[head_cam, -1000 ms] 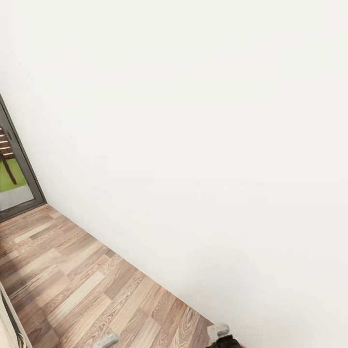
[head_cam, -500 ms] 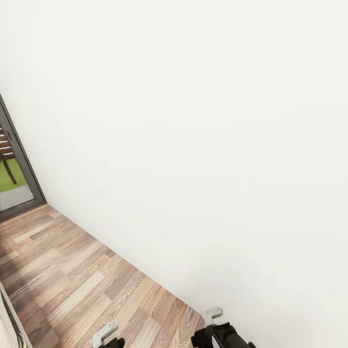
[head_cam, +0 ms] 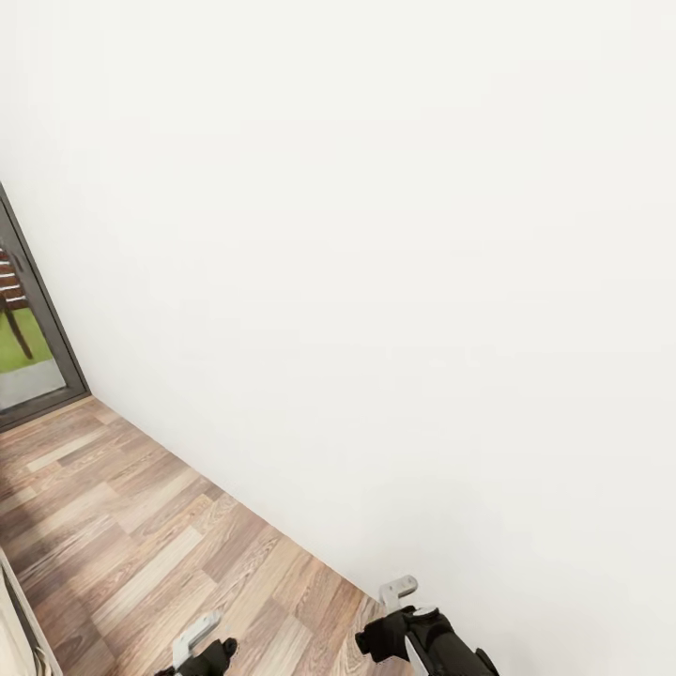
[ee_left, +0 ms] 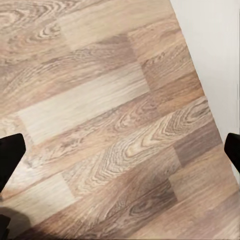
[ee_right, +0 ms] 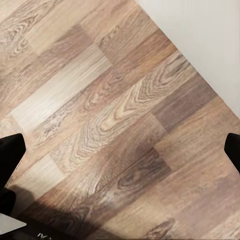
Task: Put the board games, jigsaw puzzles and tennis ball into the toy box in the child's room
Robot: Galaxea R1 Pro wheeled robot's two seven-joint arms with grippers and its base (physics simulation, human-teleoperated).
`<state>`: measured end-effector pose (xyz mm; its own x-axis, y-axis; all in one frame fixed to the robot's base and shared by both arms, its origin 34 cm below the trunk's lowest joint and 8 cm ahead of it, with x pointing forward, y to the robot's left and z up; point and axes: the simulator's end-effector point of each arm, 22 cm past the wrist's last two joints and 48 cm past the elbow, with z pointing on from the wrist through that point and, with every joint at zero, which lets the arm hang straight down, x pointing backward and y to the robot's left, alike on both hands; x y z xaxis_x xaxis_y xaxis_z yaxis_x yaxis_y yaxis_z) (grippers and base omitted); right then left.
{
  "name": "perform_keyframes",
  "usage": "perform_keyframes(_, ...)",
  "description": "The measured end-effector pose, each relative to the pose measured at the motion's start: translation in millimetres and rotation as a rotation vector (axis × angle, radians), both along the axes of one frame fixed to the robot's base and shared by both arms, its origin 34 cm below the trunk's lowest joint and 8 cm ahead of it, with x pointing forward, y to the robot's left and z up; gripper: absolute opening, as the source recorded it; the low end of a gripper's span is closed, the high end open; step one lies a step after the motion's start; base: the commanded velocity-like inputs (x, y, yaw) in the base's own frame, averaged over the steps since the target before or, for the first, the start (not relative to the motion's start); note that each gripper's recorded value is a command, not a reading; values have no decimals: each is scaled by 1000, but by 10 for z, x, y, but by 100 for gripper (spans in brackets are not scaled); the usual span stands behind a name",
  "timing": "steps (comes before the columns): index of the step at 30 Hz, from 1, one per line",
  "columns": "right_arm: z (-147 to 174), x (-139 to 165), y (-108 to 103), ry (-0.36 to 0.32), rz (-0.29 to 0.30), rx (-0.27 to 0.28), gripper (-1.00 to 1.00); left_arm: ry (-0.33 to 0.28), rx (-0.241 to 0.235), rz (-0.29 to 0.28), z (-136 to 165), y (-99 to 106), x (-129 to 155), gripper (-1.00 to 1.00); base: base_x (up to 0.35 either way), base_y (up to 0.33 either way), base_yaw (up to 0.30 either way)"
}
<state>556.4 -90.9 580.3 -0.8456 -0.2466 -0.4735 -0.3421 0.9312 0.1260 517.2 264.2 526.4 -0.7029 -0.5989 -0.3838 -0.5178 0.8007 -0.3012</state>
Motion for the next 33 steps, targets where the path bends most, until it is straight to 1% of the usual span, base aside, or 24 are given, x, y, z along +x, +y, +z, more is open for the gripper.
perform_keyframes(2, 58, 53, 36, -16, 9, 12, 100, -44, 11, 11, 123, 82, 36, 100, 0, 0, 0)
perform_keyframes(3, 59, 54, 36, -16, 9, 12, 100, -44, 11, 11, 125, 83, 37, 100, 0, 0, 0)
perform_keyframes(4, 91, 82, 56, -25, 15, 18, 100, -62, 13, 16, 200, 118, 40, 100, 0, 0, 0)
perform_keyframes(5, 169, 146, 98, -48, 32, 27, 100, -84, 16, 26, 346, 188, 12, 100, 0, 0, 0)
perform_keyframes(6, 209, 169, 121, -62, 41, 32, 100, -94, 20, 31, 418, 225, -6, 100, 0, 0, 0)
perform_keyframes(7, 210, 170, 121, -62, 42, 32, 100, -94, 20, 31, 420, 226, -6, 100, 0, 0, 0)
perform_keyframes(10, 325, 175, 185, -105, 62, 47, 100, -102, 34, 46, 546, 306, -64, 100, 0, 0, 0)
perform_keyframes(11, 326, 175, 185, -105, 62, 47, 100, -102, 34, 46, 547, 307, -64, 100, 0, 0, 0)
perform_keyframes(13, 440, 153, 224, -142, 64, 62, 100, -101, 42, 53, 594, 342, -95, 100, 0, 0, 0)
perform_keyframes(15, 552, 82, 247, -164, 59, 74, 100, -103, 47, 57, 634, 357, -106, 100, 0, 0, 0)
perform_keyframes(19, 665, -76, 235, -155, 47, 79, 100, -111, 51, 53, 694, 343, -90, 100, 0, 0, 0)
perform_keyframes(22, 700, -117, 221, -150, 43, 78, 100, -117, 53, 48, 722, 331, -71, 100, 0, 0, 0)
perform_keyframes(25, 808, -164, 167, -152, 36, 76, 100, -145, 61, 34, 835, 302, -1, 100, 0, 0, 0)
perform_keyframes(28, 871, -171, 114, -159, 35, 74, 100, -161, 64, 29, 894, 295, 4, 100, 0, 0, 0)
perform_keyframes(29, 966, -180, 63, -173, 44, 82, 100, -177, 55, 34, 946, 283, -23, 100, 0, 0, 0)
perform_keyframes(32, 1072, -239, 63, -184, 59, 106, 100, -191, 38, 45, 987, 268, -37, 100, 0, 0, 0)
perform_keyframes(33, 1073, -239, 63, -184, 60, 106, 100, -191, 37, 45, 987, 268, -37, 100, 0, 0, 0)
